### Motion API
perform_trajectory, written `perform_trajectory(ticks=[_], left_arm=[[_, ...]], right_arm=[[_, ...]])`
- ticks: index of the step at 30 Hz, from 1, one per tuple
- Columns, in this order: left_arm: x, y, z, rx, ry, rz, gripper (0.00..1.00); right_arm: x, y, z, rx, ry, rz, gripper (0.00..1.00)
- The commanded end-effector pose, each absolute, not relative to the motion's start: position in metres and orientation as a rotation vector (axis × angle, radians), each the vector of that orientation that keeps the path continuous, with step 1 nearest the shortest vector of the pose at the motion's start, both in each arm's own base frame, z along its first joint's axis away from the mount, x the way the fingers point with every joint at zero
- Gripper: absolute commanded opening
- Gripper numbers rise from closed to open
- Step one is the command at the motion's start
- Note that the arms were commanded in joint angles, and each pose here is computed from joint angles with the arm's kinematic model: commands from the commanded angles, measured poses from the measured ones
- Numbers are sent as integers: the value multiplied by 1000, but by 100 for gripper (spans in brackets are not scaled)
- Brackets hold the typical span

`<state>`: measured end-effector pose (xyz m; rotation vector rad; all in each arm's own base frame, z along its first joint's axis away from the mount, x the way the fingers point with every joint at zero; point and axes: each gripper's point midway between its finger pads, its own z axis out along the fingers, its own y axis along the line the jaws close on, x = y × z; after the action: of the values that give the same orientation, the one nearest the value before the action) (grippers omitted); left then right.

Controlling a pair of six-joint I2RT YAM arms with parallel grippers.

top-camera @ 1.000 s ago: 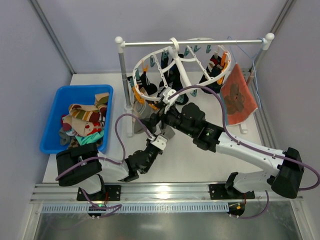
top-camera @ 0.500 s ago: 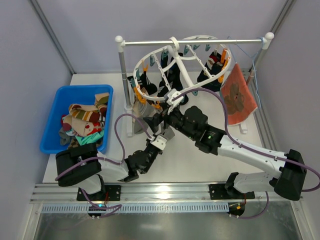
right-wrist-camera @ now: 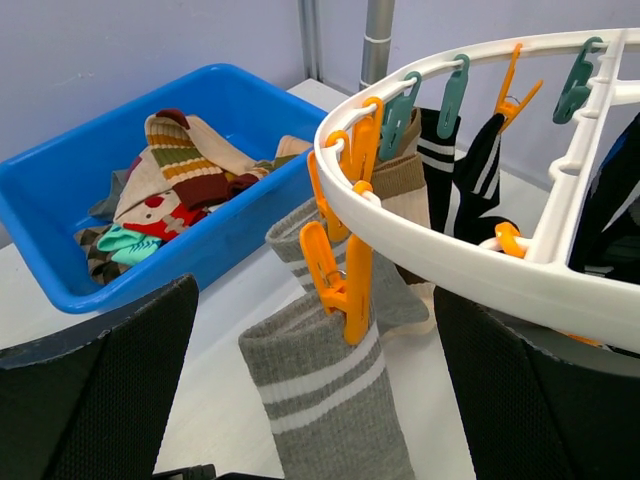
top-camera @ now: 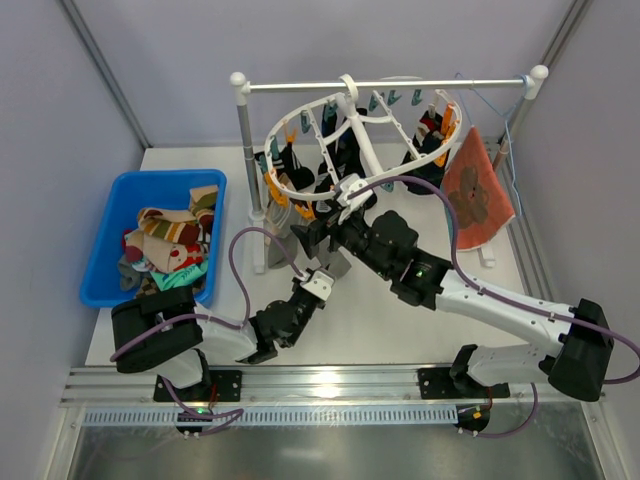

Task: Remove the socks clipped to the hanger
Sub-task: Remove the sock from the hanger.

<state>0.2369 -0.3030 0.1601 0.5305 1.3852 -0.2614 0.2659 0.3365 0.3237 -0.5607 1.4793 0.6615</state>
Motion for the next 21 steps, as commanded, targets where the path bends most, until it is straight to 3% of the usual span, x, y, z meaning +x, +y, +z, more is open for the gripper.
perform_trajectory(ticks=[1, 14, 18, 21], left_arm=[[235, -301, 215, 320, 1251, -416, 0], [234, -303, 213, 327, 1253, -424, 0], [234, -304, 212, 331, 1253, -424, 0], [234, -305, 212, 335, 1253, -423, 0]], right_arm=[[274, 339, 337, -522, 1444, 635, 100], [289, 358, 335, -545, 1401, 609, 97], [292, 360, 340, -531, 1366, 607, 86], [295, 359, 341, -519, 1346, 597, 83]])
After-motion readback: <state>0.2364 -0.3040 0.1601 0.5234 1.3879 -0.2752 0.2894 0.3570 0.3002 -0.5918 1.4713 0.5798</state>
